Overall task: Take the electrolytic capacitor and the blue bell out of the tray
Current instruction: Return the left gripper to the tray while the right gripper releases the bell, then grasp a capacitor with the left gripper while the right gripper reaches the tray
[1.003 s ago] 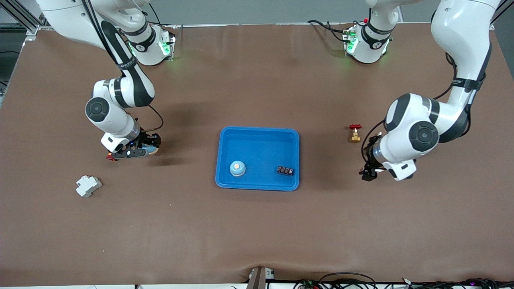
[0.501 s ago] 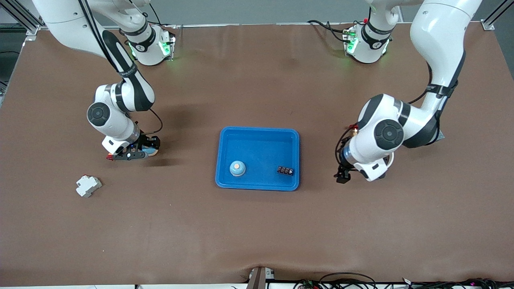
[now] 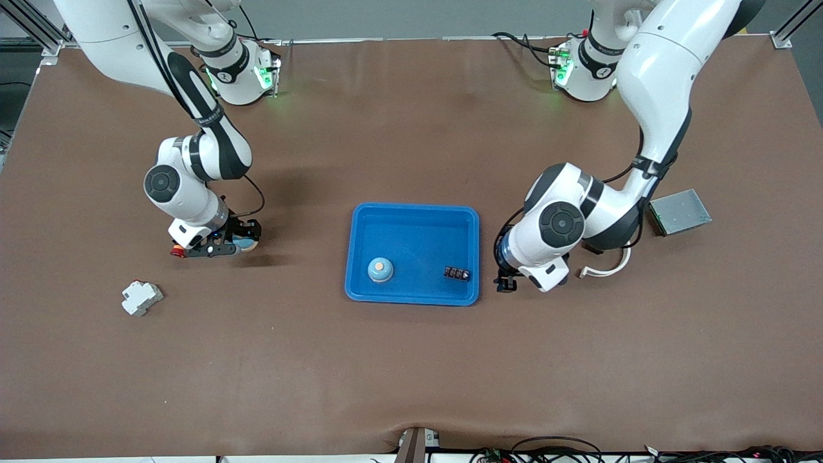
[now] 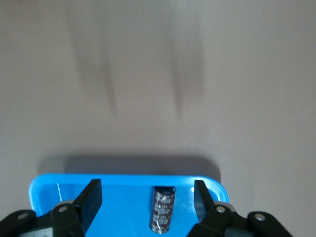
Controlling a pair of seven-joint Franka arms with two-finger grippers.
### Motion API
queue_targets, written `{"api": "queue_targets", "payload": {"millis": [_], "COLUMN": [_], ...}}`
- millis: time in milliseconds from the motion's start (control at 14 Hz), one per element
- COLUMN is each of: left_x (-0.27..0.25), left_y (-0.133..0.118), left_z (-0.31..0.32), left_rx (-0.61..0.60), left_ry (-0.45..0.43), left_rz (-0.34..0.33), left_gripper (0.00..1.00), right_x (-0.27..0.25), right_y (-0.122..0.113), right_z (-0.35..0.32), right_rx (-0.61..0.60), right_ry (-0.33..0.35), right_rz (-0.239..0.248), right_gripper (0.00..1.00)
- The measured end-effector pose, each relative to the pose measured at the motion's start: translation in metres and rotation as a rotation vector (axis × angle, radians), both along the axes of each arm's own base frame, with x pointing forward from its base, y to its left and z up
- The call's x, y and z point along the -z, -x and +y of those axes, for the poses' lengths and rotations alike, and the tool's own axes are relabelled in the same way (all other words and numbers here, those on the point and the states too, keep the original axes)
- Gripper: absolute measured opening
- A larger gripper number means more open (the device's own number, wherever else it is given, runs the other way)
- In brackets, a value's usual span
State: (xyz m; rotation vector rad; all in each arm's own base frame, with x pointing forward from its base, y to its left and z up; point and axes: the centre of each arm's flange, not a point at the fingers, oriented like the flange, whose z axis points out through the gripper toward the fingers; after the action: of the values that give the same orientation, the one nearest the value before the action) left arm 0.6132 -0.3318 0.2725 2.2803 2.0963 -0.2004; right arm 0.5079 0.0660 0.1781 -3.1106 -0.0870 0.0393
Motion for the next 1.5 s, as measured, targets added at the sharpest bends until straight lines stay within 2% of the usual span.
{"api": "queue_targets", "payload": {"millis": [143,215,358,430,501,716,860,1003,1146,1290,1361,1504], "left_x": [0.005,0.007,0.015,0.02,0.025,0.043,0.057,0.068,0.076,0.08,0.082,0.084], "left_y": [0.004,0.006,0.009,0.009,0.009,0.012,0.016,0.018,0.023,0.026,0.028,0.029], "left_z": [-0.014,-0.02,-0.031,-0.036,-0.042,-0.061,-0.065,-0.067,-0.073,-0.08,-0.082,-0.084], "left_rx": [-0.017,-0.028,-0.043,-0.053,-0.06,-0.069,-0.062,-0.054,-0.04,-0.029,-0.026,-0.022], "left_ry": [0.012,0.016,0.011,0.003,-0.001,0.002,-0.001,-0.003,-0.006,-0.005,-0.005,-0.004], "left_rz": [-0.01,-0.016,-0.033,-0.043,-0.055,-0.078,-0.064,-0.054,-0.049,-0.049,-0.048,-0.048], "left_gripper": [0.74,0.74,0.71,0.7,0.69,0.68,0.64,0.63,0.59,0.45,0.45,0.33], "right_x": [0.001,0.001,0.001,-0.001,-0.006,-0.044,-0.084,-0.114,-0.131,-0.146,-0.154,-0.165], "right_y": [0.0,0.0,-0.001,-0.003,-0.007,-0.03,-0.051,-0.064,-0.067,-0.06,-0.055,-0.047], "right_z": [0.001,0.001,0.003,0.006,0.01,0.026,0.033,0.053,0.094,0.149,0.178,0.227], "right_rx": [0.005,0.014,0.017,0.014,0.007,-0.008,0.0,0.033,0.083,0.142,0.172,0.225], "right_ry": [-0.004,-0.009,-0.014,-0.017,-0.021,-0.036,-0.043,-0.047,-0.049,-0.054,-0.06,-0.074], "right_rz": [-0.001,-0.002,-0.004,-0.008,-0.004,0.072,0.093,0.076,0.051,0.028,0.016,0.001], "right_gripper": [0.7,0.71,0.87,0.98,1.0,1.0,1.0,1.0,1.0,1.0,1.0,1.0]}}
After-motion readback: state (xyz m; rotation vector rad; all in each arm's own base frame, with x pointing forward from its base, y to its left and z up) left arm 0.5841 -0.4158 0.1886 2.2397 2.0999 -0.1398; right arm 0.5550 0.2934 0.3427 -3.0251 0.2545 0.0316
